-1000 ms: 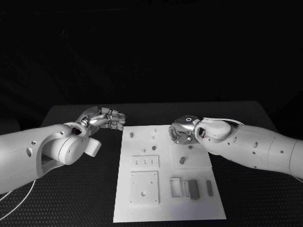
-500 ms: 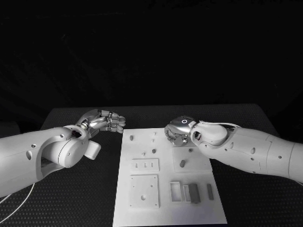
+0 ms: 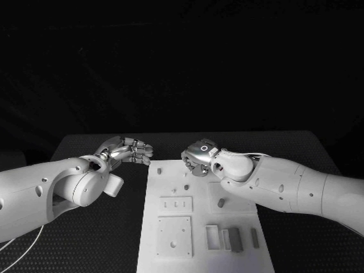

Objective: Assemble the parts on the task board

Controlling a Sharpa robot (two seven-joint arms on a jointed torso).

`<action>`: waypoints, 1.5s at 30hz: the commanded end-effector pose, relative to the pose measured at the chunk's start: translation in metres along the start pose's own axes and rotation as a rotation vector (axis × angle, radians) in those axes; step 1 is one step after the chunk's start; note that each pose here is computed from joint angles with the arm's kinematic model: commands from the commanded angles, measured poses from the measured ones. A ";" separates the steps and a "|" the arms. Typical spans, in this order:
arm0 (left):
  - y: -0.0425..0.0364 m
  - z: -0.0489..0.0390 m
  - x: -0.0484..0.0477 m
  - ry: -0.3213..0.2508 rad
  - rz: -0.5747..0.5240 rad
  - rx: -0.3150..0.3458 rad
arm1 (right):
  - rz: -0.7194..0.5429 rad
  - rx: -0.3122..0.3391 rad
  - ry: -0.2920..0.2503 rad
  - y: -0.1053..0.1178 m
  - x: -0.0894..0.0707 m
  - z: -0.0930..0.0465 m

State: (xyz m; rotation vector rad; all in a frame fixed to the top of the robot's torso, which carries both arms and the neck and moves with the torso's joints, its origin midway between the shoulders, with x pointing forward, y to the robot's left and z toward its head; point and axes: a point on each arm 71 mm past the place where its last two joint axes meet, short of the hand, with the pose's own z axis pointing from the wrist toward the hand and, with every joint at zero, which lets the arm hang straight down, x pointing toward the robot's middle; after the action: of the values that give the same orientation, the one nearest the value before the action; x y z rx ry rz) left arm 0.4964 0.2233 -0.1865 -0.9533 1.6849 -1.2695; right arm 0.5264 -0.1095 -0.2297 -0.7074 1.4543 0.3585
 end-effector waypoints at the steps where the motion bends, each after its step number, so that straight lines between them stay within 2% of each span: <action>1: -0.0028 0.0016 0.0039 0.021 0.000 0.015 | -0.050 0.012 -0.031 0.000 0.001 0.003; 6: -0.0035 0.0025 0.0046 0.022 0.001 0.016 | -0.062 0.013 -0.031 0.001 0.003 0.006; 21: -0.0117 0.0034 0.0035 0.024 0.005 0.030 | -0.071 0.009 -0.007 0.004 0.007 0.011; 45: -0.0145 0.0040 0.0007 0.013 0.010 0.036 | -0.074 0.006 0.045 0.004 0.013 0.008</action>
State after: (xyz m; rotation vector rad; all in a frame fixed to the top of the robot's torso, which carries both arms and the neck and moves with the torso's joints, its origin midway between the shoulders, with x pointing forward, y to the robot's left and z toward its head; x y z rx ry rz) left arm 0.5011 0.2202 -0.1755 -0.9319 1.6722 -1.2806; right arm 0.5326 -0.1048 -0.2411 -0.7431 1.4566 0.2932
